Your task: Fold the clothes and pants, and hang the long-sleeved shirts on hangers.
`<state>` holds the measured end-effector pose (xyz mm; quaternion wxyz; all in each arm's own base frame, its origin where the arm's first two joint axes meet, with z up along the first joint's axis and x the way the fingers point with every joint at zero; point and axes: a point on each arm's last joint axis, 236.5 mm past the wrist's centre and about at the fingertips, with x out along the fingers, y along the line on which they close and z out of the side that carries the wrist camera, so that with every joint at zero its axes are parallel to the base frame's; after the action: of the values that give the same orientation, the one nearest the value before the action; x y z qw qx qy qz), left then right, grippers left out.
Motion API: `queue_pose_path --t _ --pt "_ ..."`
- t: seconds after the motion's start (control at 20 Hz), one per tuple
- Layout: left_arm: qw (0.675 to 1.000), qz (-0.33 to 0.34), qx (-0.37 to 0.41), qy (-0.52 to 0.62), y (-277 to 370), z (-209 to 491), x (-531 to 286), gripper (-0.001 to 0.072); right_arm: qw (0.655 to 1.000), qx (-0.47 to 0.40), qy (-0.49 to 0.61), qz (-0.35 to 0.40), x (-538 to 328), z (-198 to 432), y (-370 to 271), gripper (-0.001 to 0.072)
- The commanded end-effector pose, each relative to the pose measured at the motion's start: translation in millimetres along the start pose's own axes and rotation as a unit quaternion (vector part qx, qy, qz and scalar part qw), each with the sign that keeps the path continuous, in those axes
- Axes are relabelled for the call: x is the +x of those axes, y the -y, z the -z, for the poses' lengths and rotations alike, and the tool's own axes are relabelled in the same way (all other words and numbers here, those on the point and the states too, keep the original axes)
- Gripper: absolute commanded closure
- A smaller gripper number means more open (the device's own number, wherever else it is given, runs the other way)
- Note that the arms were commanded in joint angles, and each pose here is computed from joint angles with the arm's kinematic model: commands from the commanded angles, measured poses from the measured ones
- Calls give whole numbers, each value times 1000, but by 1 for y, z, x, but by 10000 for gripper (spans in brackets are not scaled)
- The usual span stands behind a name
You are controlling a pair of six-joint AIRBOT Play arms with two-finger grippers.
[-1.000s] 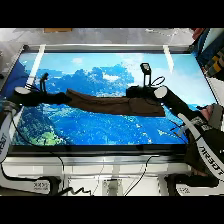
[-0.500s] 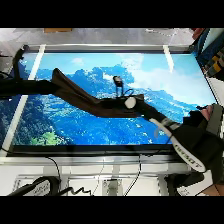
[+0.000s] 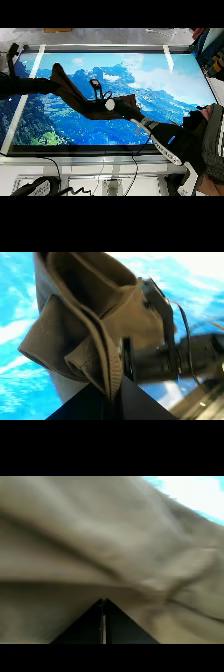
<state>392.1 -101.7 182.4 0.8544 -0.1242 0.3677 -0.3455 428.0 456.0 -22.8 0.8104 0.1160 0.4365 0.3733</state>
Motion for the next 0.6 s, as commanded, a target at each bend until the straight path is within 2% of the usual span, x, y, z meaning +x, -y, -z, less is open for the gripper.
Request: queue_pose_path --t 0.0,0.15,0.3,0.5,0.55 --pt "999 32 -19 -23 21 5 35 691 996 -10 -81 44 -39 8 62 695" --pt "997 63 -7 -37 57 10 99 691 983 -6 -134 126 -117 2 150 695" --pt "994 102 -32 16 114 -1 180 691 975 37 -110 191 -206 -22 219 695" --pt "996 65 -39 54 153 30 277 680 965 102 -58 236 -299 -37 272 695" --pt "997 62 -34 42 161 48 294 533 961 116 -59 243 -315 -32 282 695"
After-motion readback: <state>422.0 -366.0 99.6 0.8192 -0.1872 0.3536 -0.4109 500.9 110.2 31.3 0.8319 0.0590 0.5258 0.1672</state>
